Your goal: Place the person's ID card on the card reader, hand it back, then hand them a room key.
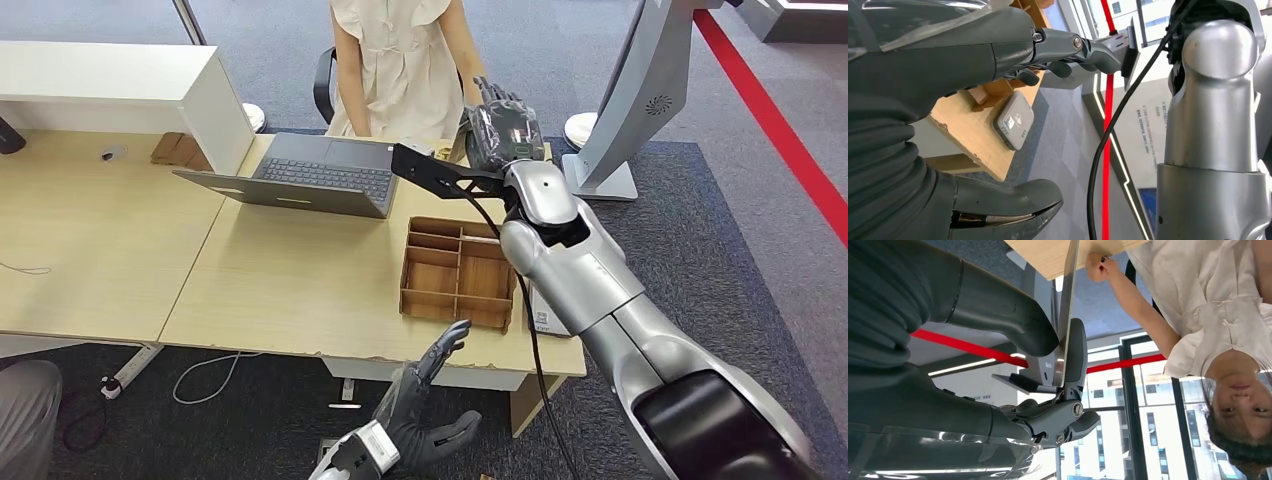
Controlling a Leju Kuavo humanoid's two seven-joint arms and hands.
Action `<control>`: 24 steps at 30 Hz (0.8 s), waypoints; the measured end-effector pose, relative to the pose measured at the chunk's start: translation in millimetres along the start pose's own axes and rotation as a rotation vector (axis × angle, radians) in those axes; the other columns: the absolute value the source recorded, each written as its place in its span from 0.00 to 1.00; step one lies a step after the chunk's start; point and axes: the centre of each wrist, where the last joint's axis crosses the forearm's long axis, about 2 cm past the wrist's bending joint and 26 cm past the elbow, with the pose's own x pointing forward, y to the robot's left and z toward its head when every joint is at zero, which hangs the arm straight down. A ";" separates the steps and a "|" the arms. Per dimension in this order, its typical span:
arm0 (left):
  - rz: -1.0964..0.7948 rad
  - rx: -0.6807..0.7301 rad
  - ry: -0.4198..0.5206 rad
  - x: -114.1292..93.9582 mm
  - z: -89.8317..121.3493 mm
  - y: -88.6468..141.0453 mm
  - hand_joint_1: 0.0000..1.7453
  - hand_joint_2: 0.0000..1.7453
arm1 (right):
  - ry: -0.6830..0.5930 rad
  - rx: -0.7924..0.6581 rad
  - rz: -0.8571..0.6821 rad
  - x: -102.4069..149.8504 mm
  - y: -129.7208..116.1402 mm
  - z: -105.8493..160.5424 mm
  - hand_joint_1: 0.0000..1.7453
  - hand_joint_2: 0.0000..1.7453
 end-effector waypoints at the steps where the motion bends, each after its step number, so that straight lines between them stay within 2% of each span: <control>1: 0.001 -0.007 -0.003 0.1 -0.1 -0.1 0.00 1.00 | 0.003 0.004 0.004 0.5 0.3 -0.9 1.00 1.00; 11: 0.025 -0.081 -0.015 0.5 -0.4 -1.1 0.00 1.00 | 0.042 0.057 0.052 -1.6 7.3 -4.6 1.00 1.00; 24: 0.009 -0.069 -0.006 0.9 -1.0 -0.8 0.00 1.00 | 0.067 0.088 0.083 -7.4 11.3 -4.2 1.00 1.00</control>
